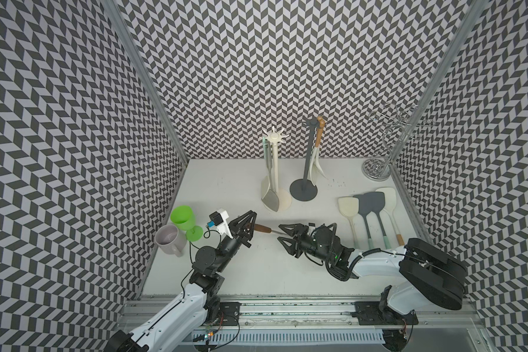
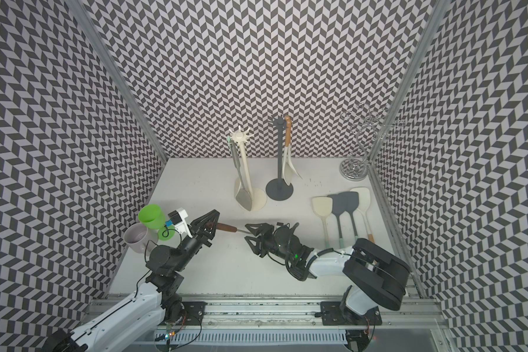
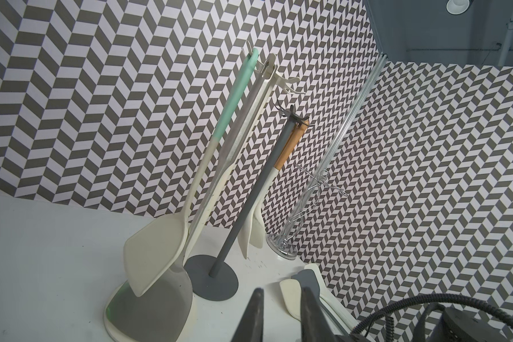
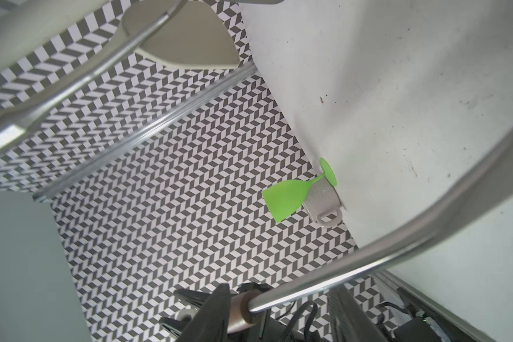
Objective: Take the spatula off the kitchen utensil rack
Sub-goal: Place the spatula at the center of the board.
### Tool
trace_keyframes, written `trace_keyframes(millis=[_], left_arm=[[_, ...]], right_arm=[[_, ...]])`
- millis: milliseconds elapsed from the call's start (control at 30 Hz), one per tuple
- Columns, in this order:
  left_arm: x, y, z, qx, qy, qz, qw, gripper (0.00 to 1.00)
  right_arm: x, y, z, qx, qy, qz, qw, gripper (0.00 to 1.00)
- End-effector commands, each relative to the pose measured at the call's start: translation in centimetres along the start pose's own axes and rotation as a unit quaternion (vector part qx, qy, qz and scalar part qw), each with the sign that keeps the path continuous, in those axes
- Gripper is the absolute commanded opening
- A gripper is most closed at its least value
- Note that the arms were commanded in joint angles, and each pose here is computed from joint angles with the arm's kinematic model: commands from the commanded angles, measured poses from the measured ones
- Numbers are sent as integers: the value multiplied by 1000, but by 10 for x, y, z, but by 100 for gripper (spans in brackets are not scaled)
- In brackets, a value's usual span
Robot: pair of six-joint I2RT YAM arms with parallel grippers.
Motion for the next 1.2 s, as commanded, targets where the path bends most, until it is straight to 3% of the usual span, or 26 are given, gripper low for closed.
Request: trace_keyframes(millis=[0, 233, 467, 633, 767, 833, 967, 1000, 1100, 1167], left_arm=[[-2, -2, -4, 10, 21, -9, 1000, 0], [-1, -1, -8, 8, 38, -4, 999, 0], [-2, 1, -11, 8, 56, 3, 998, 0], [-1, 4, -15, 4, 74, 10, 997, 0], [1, 9, -18, 3, 88, 25, 996, 0], [3, 11, -19, 3, 93, 33, 995, 14], [5, 14, -20, 1, 93, 41, 995, 69], [6, 14, -20, 1, 91, 42, 995, 79], [8, 14, -18, 3, 78, 46, 996, 95], [9, 13, -17, 5, 65, 45, 997, 99]], right_arm=[[5, 2, 18, 26, -55, 8, 998, 47], [7, -10, 22, 28, -49, -39, 998, 39], [7, -18, 32, 17, -48, -81, 995, 19], [3, -24, 47, -1, -61, -108, 992, 0], [-5, -27, 64, -23, -79, -138, 987, 0], [-11, -29, 73, -40, -87, -157, 983, 0], [-27, -38, 91, -88, -87, -202, 972, 0], [-32, -41, 94, -103, -77, -217, 968, 0], [-48, -48, 101, -157, -45, -260, 952, 0], [-58, -52, 104, -202, -18, -282, 938, 0]])
Point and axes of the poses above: each gripper's point midway between its finger pads, its own x axis out along the fingers, its own z axis along the line the jaws close on, y = z × x, the point moved 9 cm from there along -x, back along the fingers, and after that the axes turned 6 degrees about -x, right-handed, at the moved point
